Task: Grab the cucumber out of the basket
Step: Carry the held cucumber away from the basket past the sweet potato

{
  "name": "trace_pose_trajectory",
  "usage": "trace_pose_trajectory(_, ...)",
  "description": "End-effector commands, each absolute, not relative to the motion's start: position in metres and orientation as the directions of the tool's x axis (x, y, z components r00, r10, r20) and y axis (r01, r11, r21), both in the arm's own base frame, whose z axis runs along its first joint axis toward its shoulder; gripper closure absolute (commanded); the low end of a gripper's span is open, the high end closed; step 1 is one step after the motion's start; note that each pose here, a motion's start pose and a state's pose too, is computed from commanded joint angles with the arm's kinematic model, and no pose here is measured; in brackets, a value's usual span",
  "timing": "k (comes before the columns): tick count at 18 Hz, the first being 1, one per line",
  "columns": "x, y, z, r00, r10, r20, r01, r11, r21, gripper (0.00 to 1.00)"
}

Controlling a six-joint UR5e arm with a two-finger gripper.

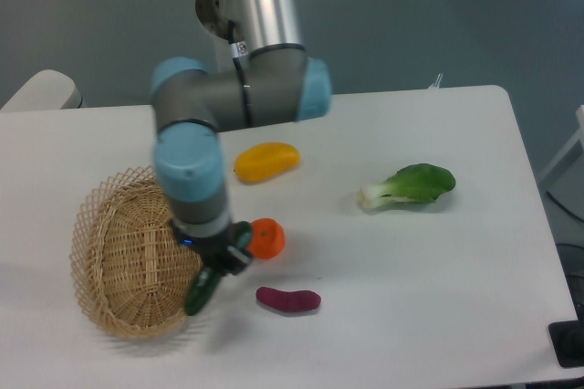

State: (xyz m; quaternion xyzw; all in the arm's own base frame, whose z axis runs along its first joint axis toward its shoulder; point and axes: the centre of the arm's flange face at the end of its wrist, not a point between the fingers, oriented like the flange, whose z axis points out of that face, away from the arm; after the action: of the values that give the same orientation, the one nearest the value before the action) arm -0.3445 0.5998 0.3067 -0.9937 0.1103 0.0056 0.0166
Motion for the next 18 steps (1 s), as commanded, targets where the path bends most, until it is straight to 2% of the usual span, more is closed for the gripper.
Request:
trace_pose_trajectory(8,-0.436,0.591,0.301,0.93,-0.364,-0.051,-0.366,-0.931,-0.017,0.83)
trace_pose_trajectory(11,-0.471,0.584,0.295,0.932,-0.359,-0.059,-0.36,-0.933,-0.018,0.84)
trace_pose_trajectory(18,-0.525,0.56,0.284,0.896,-0.44,-0.067,-0.442,-0.897,-0.019,0.84)
